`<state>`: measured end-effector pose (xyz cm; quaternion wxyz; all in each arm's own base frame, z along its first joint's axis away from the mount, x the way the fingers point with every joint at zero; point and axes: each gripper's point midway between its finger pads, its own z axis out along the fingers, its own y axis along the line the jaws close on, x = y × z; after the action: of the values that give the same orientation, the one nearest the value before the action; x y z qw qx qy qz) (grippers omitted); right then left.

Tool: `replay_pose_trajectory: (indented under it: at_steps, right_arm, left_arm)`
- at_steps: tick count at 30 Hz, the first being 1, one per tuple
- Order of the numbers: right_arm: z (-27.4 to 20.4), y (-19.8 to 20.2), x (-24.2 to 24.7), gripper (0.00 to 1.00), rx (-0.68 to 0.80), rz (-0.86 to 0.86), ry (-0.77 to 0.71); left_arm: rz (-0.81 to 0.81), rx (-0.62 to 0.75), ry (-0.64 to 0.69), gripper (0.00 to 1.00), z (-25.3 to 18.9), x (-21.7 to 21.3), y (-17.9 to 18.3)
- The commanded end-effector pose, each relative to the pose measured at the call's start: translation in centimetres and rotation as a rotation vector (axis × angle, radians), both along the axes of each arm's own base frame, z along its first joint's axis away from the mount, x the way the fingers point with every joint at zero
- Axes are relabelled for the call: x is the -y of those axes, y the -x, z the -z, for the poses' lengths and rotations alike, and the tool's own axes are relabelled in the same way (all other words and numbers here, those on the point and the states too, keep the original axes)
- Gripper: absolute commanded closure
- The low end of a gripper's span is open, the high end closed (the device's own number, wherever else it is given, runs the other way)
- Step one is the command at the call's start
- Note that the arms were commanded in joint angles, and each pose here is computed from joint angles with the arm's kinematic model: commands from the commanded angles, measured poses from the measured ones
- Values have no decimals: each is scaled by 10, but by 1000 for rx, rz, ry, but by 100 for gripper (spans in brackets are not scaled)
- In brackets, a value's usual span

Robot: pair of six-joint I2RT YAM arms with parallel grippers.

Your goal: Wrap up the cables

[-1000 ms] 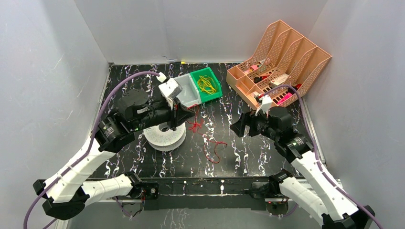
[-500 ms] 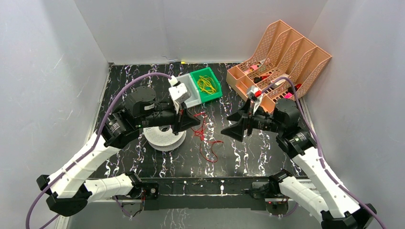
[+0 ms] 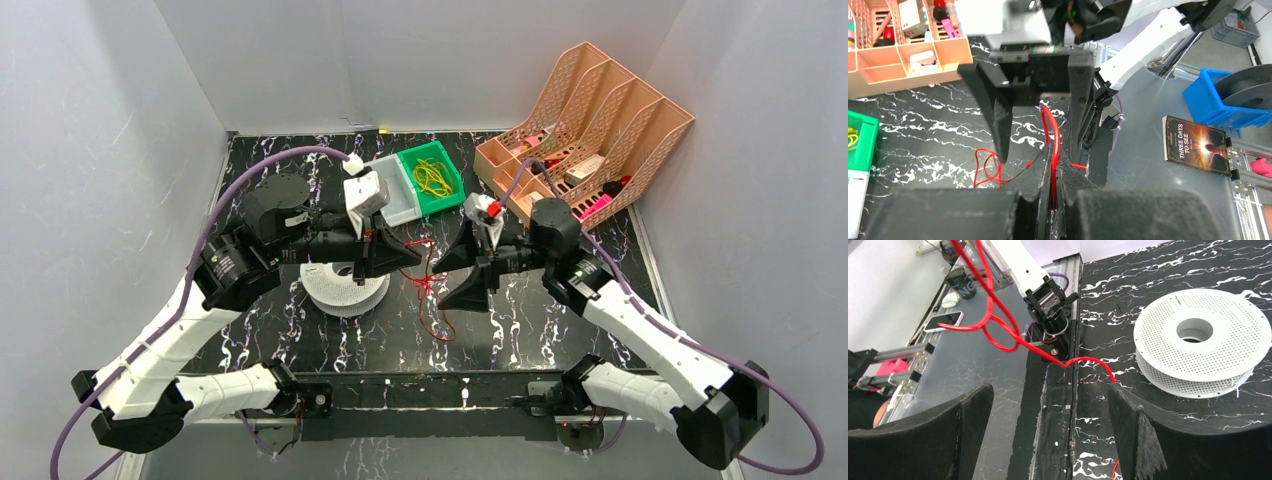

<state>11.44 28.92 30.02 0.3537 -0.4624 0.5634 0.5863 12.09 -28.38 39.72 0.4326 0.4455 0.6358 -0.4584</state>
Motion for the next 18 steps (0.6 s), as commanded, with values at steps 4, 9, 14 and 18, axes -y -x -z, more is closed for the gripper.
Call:
replay_pose_trajectory:
  at_steps: [4, 9, 14, 18]
  right_arm:
    - [-7, 2, -29, 6, 141, -102, -59]
    - [3, 3, -40, 6, 146, -133, -44]
    - [11, 10, -41, 20, 130, -146, -29]
    - [12, 13, -33, 51, 129, -109, -24]
  left_arm:
    - [91, 18, 77, 100, -34, -4, 24]
    - [101, 31, 101, 100, -43, -7, 28]
    - [88, 39, 114, 100, -48, -10, 29]
    - [56, 50, 114, 100, -48, -13, 25]
